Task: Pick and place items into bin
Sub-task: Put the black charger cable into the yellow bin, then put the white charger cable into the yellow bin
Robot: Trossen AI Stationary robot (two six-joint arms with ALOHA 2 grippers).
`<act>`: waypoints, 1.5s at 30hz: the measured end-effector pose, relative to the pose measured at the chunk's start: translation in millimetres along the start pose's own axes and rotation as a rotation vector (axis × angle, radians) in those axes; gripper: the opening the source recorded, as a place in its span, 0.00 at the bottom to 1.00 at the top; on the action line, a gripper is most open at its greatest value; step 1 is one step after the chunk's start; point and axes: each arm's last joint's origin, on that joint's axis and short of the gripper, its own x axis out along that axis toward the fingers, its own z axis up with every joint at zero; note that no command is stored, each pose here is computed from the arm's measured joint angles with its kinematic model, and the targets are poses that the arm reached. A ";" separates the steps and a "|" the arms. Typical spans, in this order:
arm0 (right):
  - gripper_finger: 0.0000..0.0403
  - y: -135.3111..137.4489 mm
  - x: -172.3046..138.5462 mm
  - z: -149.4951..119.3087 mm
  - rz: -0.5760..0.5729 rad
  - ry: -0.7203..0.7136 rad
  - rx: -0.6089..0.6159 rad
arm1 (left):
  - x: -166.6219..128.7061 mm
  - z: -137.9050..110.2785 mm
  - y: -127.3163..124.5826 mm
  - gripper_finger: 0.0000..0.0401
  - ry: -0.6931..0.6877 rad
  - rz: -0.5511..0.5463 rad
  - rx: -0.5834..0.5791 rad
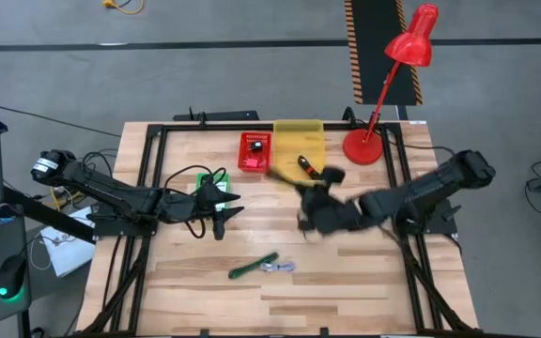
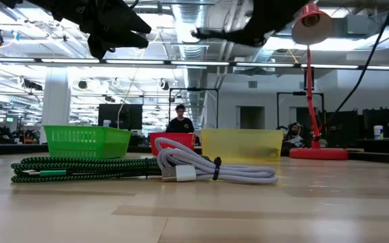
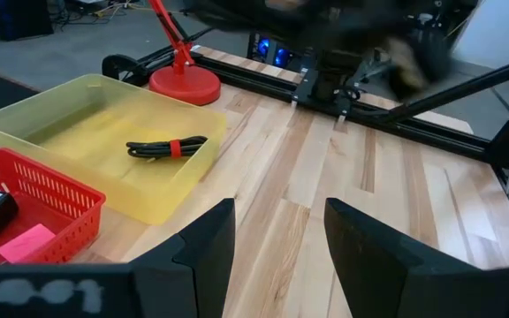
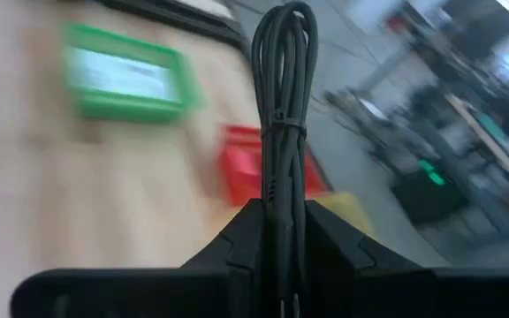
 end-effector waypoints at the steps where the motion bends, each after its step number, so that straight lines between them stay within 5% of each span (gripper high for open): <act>1: 0.13 -11.1 7.7 -1.5 -0.017 0.028 -0.002 | 0.0 0.0 0.0 0.41 0.000 0.000 0.000; 13: 0.12 -103.7 114.8 -47.4 0.099 0.315 0.081 | 0.0 -0.1 0.0 0.41 0.001 0.000 0.017; 25: 0.13 -118.4 184.0 -107.9 0.221 0.529 0.122 | 0.1 -0.2 0.2 0.41 0.002 0.001 0.026; 32: 0.20 -107.4 192.9 -116.2 0.270 0.560 0.083 | 0.1 -0.2 0.2 0.41 0.002 0.001 0.026; 45: 0.49 -111.0 161.1 -77.3 0.247 0.379 0.100 | 0.1 -0.2 0.3 0.41 0.002 0.002 0.027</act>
